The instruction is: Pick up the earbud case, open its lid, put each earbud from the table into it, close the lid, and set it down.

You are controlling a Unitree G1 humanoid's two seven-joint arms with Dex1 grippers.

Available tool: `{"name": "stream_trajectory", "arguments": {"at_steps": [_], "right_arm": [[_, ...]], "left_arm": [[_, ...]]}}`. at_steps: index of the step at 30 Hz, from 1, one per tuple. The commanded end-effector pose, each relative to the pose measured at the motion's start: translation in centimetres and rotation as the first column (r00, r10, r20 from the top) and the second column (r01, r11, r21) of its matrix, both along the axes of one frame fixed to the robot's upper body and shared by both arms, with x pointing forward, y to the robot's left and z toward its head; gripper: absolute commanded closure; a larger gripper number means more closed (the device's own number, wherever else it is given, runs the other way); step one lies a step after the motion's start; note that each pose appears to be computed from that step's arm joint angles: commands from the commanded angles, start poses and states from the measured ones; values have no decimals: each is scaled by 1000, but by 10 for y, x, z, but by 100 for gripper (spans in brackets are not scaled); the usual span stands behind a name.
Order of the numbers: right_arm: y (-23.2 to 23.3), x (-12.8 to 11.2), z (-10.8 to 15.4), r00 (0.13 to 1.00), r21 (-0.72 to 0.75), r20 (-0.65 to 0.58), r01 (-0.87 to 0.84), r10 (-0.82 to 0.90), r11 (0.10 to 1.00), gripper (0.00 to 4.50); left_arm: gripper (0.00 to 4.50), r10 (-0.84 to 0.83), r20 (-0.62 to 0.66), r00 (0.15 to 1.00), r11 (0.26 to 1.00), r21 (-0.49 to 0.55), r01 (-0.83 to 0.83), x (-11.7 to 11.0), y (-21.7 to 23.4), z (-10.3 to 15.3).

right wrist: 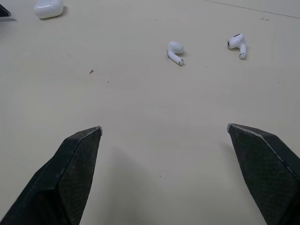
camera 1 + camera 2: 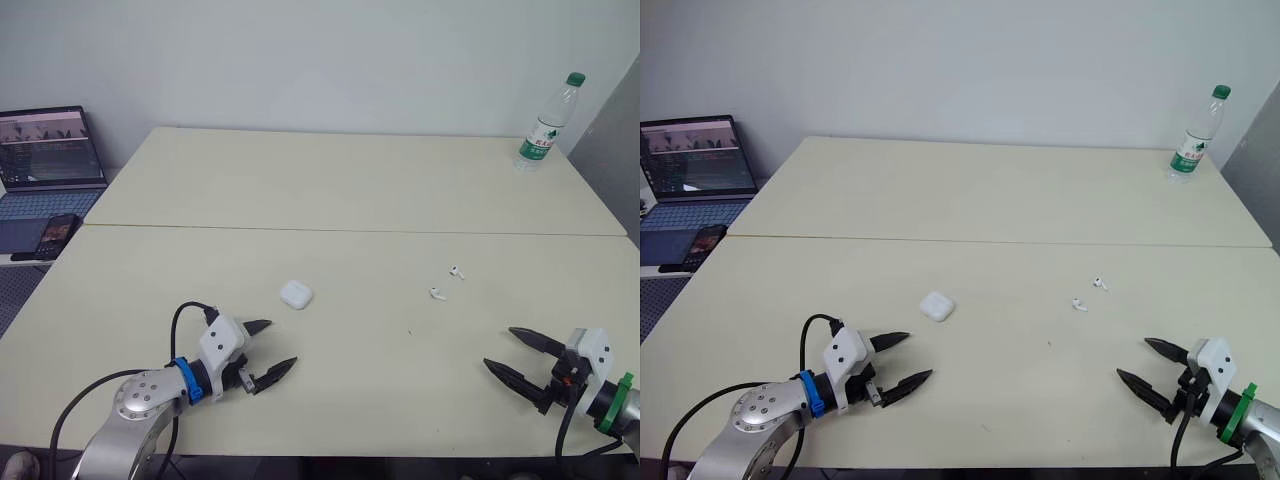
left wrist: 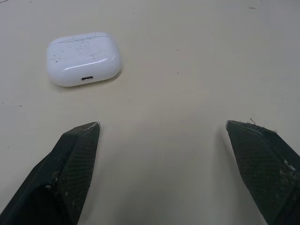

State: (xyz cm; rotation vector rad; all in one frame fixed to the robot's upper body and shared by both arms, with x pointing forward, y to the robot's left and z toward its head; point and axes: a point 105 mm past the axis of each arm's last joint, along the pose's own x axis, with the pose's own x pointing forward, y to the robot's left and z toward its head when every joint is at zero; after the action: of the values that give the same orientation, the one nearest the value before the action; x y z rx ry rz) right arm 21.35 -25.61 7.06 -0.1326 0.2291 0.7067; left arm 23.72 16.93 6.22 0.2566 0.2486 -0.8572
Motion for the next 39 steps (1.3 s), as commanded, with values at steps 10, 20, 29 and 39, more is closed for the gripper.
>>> {"name": "stream_trajectory", "arguments": {"at_steps": [10,20,29,39], "right_arm": [[-4,0,11,999,-28,39,-22,23,999,1],[-1,-1,11,999,-22,42,-29,30,999,1],[37,-7,34,972,22,141,-195,190,981,1],[97,-11,72,902,88,274,-370,335,925,1]], "left_arm": [[0,7,30,1000,999,-46,-5,-1,-5,2],[0,48,51,998,996,-71,-45,4,-2,7],[0,162,131,978,978,-153,-141,23,-3,24],[0,283,140,949,950,-176,-257,51,-15,16]]}}
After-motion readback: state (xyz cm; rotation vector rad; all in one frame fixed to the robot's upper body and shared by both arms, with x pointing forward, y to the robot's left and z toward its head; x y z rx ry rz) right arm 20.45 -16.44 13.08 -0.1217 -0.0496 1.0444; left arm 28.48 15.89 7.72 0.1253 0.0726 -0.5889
